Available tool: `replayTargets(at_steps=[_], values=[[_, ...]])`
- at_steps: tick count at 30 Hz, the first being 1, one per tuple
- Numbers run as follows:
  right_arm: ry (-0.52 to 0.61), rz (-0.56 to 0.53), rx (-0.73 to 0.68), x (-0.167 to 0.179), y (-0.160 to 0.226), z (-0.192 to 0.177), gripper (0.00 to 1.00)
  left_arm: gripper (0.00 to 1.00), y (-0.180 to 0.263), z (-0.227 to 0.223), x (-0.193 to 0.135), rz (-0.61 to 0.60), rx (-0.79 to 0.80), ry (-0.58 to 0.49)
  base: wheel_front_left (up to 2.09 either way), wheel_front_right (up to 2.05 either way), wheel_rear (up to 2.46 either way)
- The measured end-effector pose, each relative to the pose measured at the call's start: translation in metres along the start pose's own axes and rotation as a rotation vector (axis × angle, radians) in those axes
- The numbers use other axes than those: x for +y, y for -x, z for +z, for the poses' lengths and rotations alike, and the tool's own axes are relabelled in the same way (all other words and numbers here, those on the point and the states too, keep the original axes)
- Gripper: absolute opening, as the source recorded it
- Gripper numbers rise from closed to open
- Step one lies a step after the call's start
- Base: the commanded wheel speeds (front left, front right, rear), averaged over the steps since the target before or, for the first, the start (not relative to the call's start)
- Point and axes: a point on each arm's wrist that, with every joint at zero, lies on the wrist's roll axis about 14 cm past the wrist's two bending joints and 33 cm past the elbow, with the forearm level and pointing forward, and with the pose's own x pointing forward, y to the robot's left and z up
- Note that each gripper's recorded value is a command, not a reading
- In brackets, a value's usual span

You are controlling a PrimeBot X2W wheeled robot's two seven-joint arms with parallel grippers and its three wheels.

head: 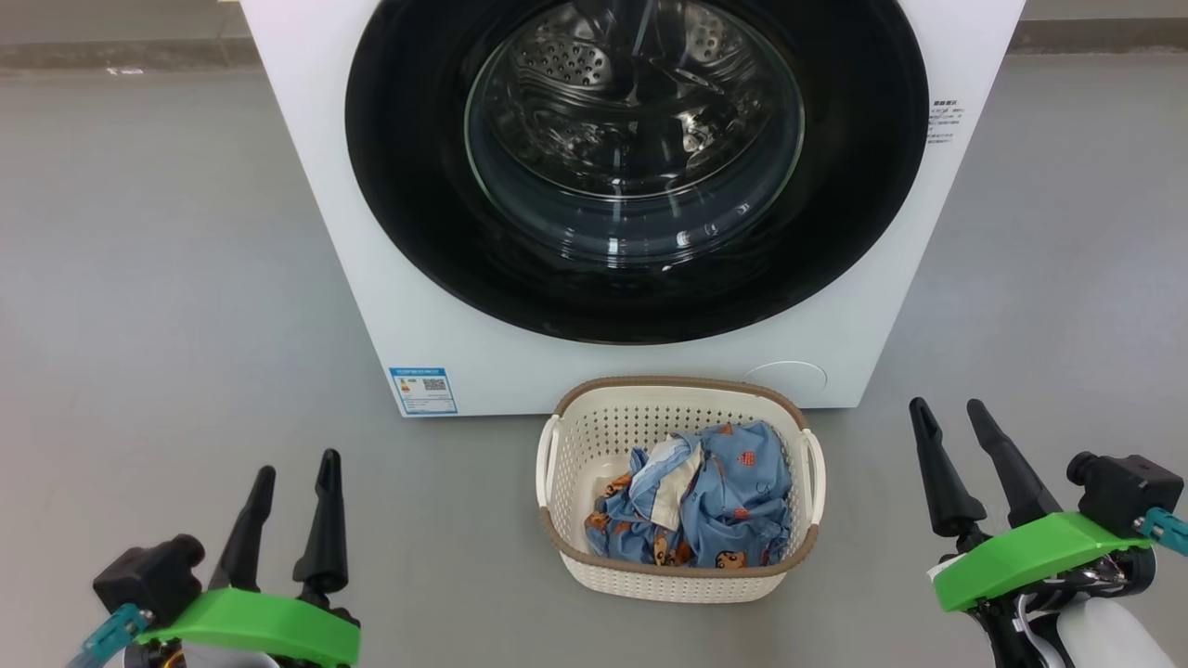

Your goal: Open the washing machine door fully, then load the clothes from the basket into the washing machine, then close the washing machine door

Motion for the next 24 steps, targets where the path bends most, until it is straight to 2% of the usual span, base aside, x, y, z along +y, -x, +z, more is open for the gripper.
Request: replayTargets(at_steps=[19, 24], values=[[0.206, 0.081, -0.015, 0.013, -0.004, 0.002, 1.00, 1.00, -0.002, 0.010, -0.008, -0.055, -0.042, -0.200, 0.00, 0.00, 0.00], [0.218, 0.091, -0.023, 0.016, -0.008, 0.005, 1.00, 1.00, -0.004, 0.012, -0.009, -0.059, -0.046, -0.219, 0.00, 0.00, 0.00]])
